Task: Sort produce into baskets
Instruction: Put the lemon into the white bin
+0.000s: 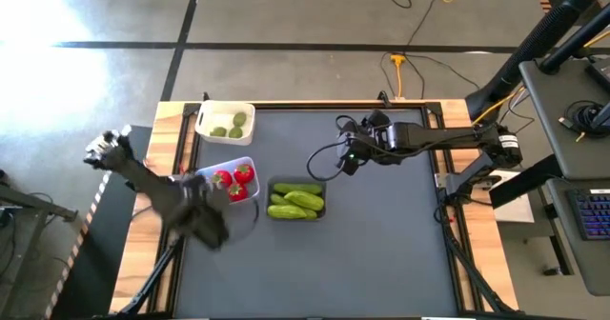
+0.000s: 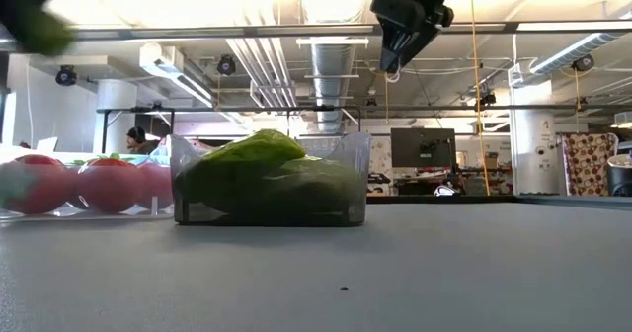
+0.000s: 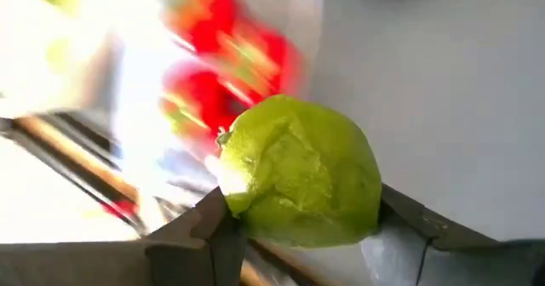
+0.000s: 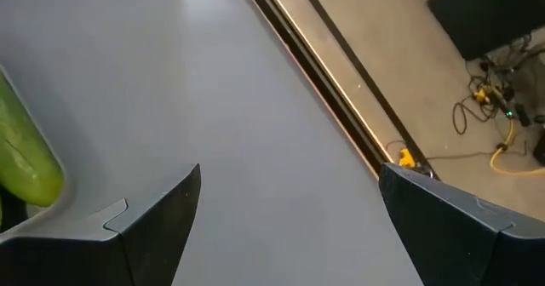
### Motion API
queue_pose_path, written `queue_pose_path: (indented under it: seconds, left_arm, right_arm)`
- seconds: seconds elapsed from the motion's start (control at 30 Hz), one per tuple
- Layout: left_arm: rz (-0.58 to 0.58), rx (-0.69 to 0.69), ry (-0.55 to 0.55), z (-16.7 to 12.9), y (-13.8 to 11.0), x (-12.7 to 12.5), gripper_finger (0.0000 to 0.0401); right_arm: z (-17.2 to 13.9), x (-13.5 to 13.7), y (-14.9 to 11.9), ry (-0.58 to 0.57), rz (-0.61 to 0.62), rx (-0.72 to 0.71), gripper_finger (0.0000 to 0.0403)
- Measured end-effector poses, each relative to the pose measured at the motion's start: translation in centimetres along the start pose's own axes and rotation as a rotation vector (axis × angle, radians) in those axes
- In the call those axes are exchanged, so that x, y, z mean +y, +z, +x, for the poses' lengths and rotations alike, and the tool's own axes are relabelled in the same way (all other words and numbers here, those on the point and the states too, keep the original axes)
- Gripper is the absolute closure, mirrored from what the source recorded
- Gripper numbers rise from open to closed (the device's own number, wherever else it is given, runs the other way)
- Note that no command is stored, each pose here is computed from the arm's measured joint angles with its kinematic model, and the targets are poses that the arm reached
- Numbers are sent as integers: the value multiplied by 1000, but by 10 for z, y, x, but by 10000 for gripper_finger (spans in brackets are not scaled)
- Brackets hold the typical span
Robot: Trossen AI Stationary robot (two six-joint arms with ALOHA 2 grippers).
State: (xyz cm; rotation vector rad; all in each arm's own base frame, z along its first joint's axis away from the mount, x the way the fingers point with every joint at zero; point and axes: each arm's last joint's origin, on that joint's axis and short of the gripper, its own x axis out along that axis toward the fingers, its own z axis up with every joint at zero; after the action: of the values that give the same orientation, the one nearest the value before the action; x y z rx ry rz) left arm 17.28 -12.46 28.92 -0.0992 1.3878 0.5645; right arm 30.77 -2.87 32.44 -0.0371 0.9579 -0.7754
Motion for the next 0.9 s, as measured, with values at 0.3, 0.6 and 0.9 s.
queue_pose_path:
  seconds: [0.3,0.6,0.9]
  left_arm:
    - [-757,-199,203,27,73,151,233]
    - [-1085,-160,191,131,101,246,233]
    - [-1103,-68,266,183,110,274,220]
  right_arm:
    - [-10,-6,1,23,37,-38,51]
    - [-24,-4,-11,33,61,2,51]
    - [-29,-2,-16,160,136,94,51]
